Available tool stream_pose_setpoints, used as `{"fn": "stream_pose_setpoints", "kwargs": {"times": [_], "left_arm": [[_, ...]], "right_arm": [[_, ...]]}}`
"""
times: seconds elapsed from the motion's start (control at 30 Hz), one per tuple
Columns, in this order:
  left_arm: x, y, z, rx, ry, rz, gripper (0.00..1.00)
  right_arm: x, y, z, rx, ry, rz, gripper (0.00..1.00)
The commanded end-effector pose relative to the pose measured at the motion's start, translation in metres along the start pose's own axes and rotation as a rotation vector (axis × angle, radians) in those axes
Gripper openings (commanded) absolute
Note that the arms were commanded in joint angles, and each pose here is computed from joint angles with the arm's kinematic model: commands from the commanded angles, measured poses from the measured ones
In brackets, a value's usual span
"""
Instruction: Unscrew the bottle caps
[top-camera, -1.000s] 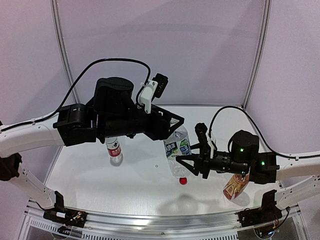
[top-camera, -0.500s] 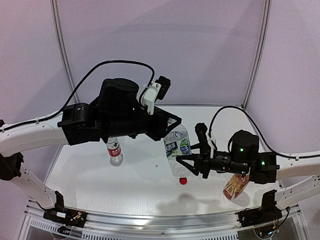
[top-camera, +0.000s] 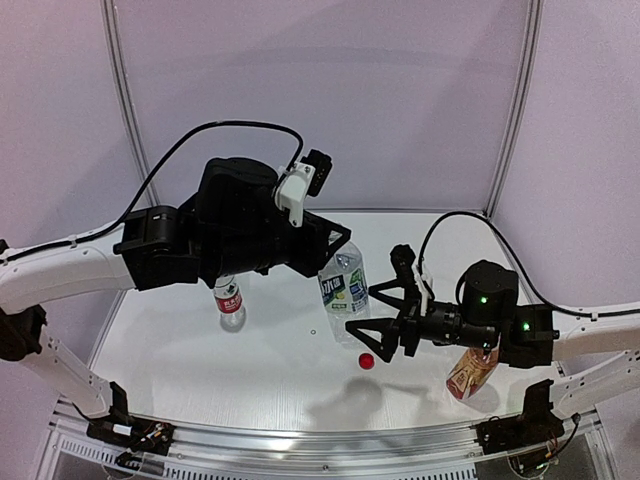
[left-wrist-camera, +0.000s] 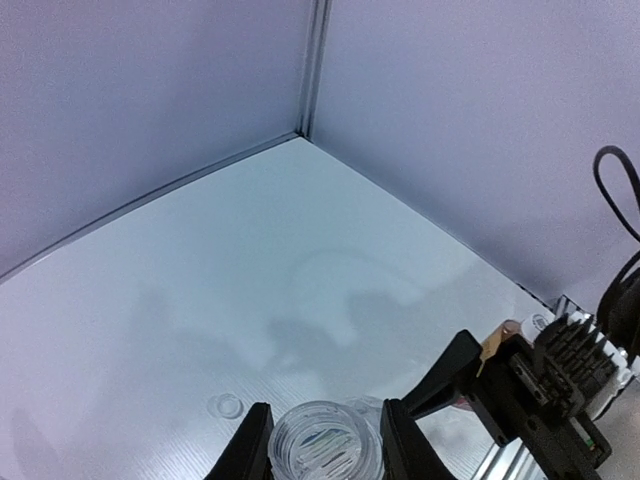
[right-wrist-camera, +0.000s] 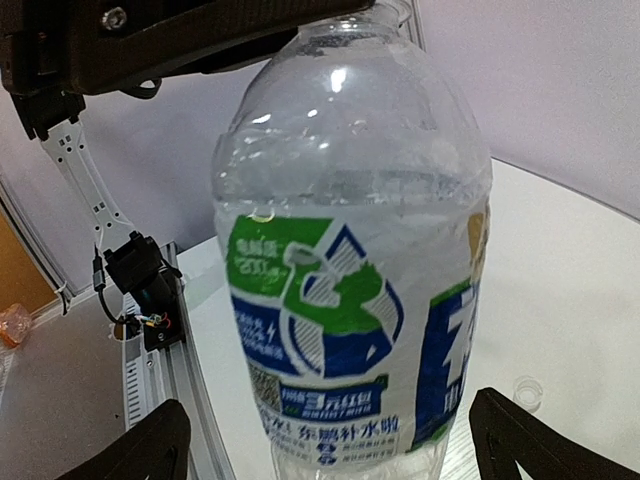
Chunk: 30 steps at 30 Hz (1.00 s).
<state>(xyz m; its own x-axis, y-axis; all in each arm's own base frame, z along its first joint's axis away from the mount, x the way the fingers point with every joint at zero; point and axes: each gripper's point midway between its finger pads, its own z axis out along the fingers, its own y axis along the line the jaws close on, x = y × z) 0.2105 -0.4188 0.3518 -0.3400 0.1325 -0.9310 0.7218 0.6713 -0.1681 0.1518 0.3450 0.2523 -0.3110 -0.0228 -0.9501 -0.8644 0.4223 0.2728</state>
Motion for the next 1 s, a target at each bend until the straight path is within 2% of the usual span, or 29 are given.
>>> {"fn": "stream_pose_setpoints", "kwargs": {"times": [0.0,0.2,0.37,0.5,0.8,0.97], "left_arm": [[-0.019,0.035,-0.015,-0.164,-0.057,0.032,0.15],[-0.010,0.080,-0.011,-0.387,-0.078,0.098,0.16],[0.001,0.113,0.000,-0.504,-0.086,0.122,0.19],[0.004,0.136,0.009,-0.634,-0.140,0.173,0.19],[0.022,0.181,0.050,-0.765,-0.149,0.171,0.17],[0.040,0.198,0.069,-0.737,-0.145,0.135,0.18]], "right_arm": [[-0.012,-0.004,0.002,0.033,-0.022,0.000,0.99],[-0.011,-0.012,0.003,0.084,-0.015,0.002,0.99],[-0.013,-0.022,0.000,0.143,-0.024,0.008,0.99],[-0.016,-0.028,-0.006,0.176,-0.042,0.014,0.99],[-0.019,-0.028,-0.010,0.178,-0.056,0.018,0.99],[-0.018,-0.028,-0.010,0.179,-0.054,0.020,0.99]]}}
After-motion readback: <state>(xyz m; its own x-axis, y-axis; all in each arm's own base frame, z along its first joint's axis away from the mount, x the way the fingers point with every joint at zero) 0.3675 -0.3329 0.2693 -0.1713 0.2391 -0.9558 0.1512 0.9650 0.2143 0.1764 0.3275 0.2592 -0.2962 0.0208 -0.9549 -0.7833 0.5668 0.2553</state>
